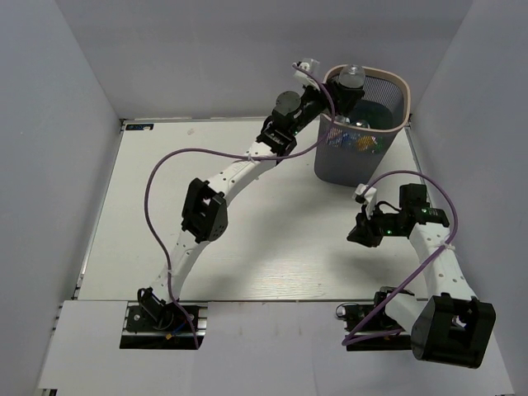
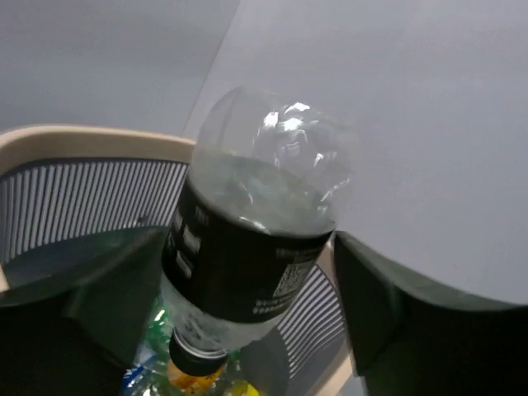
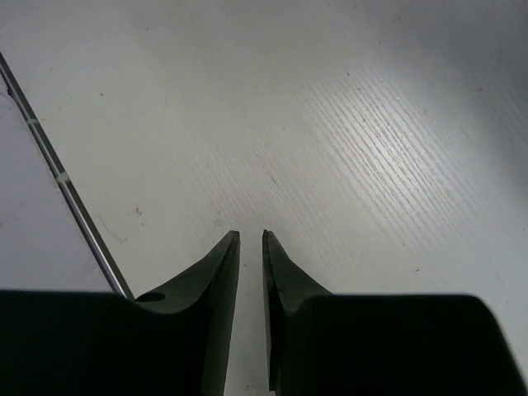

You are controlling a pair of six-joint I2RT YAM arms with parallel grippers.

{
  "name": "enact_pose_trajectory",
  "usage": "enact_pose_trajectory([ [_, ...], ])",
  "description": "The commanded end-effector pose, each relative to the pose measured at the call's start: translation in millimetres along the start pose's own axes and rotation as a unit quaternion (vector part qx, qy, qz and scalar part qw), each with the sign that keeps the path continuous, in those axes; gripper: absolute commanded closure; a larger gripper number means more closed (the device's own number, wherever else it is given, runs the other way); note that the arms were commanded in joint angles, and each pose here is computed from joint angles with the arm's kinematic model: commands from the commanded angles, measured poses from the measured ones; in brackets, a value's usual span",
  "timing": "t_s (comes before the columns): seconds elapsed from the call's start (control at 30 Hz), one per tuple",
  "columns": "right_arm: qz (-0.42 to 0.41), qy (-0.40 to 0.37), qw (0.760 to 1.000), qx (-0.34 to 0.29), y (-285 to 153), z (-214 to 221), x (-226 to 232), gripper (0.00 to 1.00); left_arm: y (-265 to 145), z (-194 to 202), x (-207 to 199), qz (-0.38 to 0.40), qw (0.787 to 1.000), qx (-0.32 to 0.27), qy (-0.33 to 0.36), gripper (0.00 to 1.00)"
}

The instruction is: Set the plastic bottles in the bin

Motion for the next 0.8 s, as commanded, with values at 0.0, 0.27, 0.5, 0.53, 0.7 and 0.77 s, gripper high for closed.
enact_pose_trajectory([
  [0.0, 0.006, -0.003, 1.0, 0.001, 3, 0, -4, 0.75, 3, -78, -30, 0.015, 0.995, -0.096, -0.036, 0.01],
  [0.27, 0.034, 0.019, 0.999, -0.01, 6, -2, -10, 0.1, -9, -112, -44, 0.029, 0.993, -0.113, -0.032, 0.01],
  [0.5, 0.085, 0.095, 0.991, -0.043, 10, -28, -26, 0.1, -78, -162, -67, 0.021, 0.997, -0.017, 0.078, 0.01],
  [0.53, 0.096, 0.102, 0.989, -0.046, 10, -31, -30, 0.1, -94, -161, -65, 0.007, 0.994, 0.003, 0.112, 0.01],
  [0.7, 0.16, 0.172, 0.969, -0.071, 3, -40, -39, 0.1, -216, -113, -44, -0.093, 0.979, 0.119, 0.136, 0.01],
  [0.77, 0.164, 0.163, 0.97, -0.075, 2, -40, -39, 0.1, -265, -101, -42, -0.126, 0.97, 0.15, 0.142, 0.01],
])
Point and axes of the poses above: each gripper's point midway between its finger pads, its own y axis out along the fingers, its own x axis along the line the jaws close on, z = x × y, the point moved 7 cm from there along -y, back along the fingers, and after that the axes turned 14 degrees about y, right-handed, at the moved point
